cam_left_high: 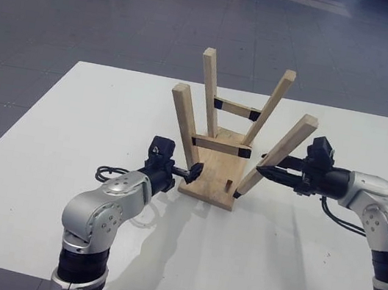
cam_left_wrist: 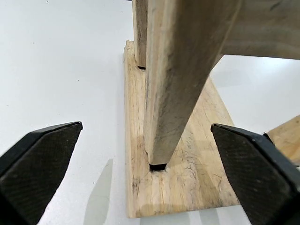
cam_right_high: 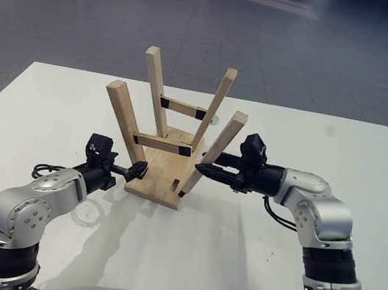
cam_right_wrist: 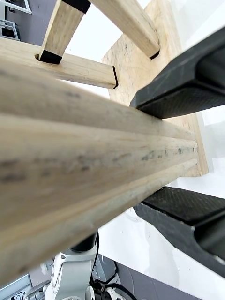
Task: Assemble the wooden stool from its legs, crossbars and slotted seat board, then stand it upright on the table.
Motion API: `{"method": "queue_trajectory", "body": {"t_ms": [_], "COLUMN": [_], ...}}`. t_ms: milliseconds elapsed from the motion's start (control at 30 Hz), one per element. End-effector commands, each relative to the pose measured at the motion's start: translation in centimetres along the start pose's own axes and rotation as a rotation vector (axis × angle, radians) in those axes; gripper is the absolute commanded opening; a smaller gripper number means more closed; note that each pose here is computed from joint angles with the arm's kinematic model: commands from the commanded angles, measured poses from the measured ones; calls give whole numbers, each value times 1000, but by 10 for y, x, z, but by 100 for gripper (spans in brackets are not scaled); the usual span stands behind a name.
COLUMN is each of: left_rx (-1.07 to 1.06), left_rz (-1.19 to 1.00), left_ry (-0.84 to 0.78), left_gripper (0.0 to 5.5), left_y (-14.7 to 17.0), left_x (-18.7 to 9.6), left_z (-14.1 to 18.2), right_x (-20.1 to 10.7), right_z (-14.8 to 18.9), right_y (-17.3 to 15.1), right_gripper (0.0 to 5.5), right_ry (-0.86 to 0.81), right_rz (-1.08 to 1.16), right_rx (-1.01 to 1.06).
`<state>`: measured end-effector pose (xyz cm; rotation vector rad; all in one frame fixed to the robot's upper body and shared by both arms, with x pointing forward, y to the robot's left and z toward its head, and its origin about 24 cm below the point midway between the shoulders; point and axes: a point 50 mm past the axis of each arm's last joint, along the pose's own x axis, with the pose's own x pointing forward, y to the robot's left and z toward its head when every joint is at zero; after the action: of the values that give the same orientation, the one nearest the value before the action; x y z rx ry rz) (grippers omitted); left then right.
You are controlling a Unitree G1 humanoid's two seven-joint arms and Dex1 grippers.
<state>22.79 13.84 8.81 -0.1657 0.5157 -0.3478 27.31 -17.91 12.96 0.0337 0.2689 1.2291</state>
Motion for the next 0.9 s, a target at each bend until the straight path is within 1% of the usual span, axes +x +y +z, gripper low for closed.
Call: {"method": "queue_trajectory", "body": {"t_ms": [33,300,433,900], "left_rx": [9,9,10,34], "left_rz": [9,8,6,-5], "left_ry": [18,29,34,45], "left_gripper": [508,508,508,508], "left_y": [3,3,2,6], "left_x": [1,1,1,-1], "left_z": [-2,-5,-5,-2], "right_x": [1,6,8,20], "right_z": [9,19,24,-25], "right_y": [-1,11,11,7], "right_gripper": [203,203,203,202], "right_ry": [0,-20,-31,33], "right_rz": [4,50,58,29], "right_rx": [-28,-50,-53,19]}}
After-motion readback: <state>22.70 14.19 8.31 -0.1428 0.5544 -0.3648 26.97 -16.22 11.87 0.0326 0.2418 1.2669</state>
